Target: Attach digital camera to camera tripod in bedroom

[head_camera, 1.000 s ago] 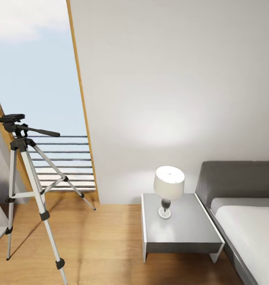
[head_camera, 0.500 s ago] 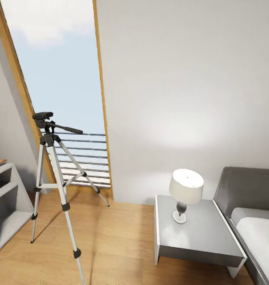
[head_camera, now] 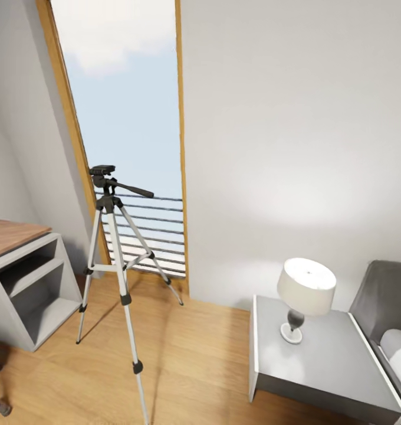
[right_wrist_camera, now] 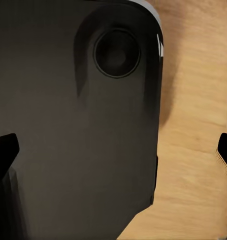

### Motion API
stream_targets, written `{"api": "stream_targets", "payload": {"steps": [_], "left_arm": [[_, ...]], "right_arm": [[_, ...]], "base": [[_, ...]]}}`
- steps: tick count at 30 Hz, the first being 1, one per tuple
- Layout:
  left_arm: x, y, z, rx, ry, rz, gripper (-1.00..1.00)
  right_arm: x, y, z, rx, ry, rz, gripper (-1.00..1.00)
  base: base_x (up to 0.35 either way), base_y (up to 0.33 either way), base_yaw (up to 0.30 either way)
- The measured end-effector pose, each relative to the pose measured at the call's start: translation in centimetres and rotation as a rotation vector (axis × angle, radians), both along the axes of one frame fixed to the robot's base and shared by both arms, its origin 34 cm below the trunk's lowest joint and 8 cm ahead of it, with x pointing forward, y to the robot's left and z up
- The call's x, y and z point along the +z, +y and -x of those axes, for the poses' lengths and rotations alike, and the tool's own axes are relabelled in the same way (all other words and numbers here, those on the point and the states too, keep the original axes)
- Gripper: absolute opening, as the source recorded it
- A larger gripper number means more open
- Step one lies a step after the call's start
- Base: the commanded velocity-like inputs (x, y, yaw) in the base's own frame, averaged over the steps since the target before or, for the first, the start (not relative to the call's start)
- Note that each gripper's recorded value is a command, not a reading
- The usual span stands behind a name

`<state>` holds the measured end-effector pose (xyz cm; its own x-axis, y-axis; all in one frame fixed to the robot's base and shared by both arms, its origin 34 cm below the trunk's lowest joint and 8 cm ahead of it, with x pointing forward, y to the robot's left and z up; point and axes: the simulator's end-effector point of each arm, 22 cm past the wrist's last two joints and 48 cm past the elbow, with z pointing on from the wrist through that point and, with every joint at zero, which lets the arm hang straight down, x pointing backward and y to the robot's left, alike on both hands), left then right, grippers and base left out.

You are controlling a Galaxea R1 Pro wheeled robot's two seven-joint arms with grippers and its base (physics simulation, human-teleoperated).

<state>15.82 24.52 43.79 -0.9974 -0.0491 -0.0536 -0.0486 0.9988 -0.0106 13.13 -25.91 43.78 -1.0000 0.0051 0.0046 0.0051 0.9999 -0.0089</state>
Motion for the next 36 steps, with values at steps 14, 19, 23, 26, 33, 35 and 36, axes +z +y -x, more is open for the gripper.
{"api": "stream_targets", "payload": {"steps": [14,19,23,26,33,35,36], "left_arm": [[0.00,0.00,0.00,0.000,0.000,0.000,1.00],[0.00,0.00,0.00,0.000,0.000,0.000,1.00],[0.00,0.00,0.00,0.000,0.000,0.000,1.00],[0.00,0.00,0.00,0.000,0.000,0.000,1.00],[0.00,0.00,0.00,0.000,0.000,0.000,1.00],[0.00,0.00,0.00,0.000,0.000,0.000,1.00],[0.00,0.00,0.00,0.000,0.000,0.000,1.00]], "right_arm": [[0.01,-0.53,0.00,-0.002,0.000,0.008,1.00],[0.01,-0.61,-0.01,-0.003,-0.001,0.009,1.00],[0.01,-0.63,-0.01,-0.003,0.000,0.009,1.00],[0.01,-0.67,0.00,-0.003,0.000,0.010,1.00],[0.01,-0.75,-0.01,-0.004,0.000,0.011,1.00],[0.01,-0.72,-0.01,-0.003,0.000,0.010,1.00],[0.01,-0.70,0.00,-0.003,0.000,0.010,1.00]], "base": [[0.000,0.000,0.273],[0.000,0.000,0.273],[0.000,0.000,0.273],[0.000,0.000,0.273],[0.000,0.000,0.273],[0.000,0.000,0.273],[0.000,0.000,0.273]]}}
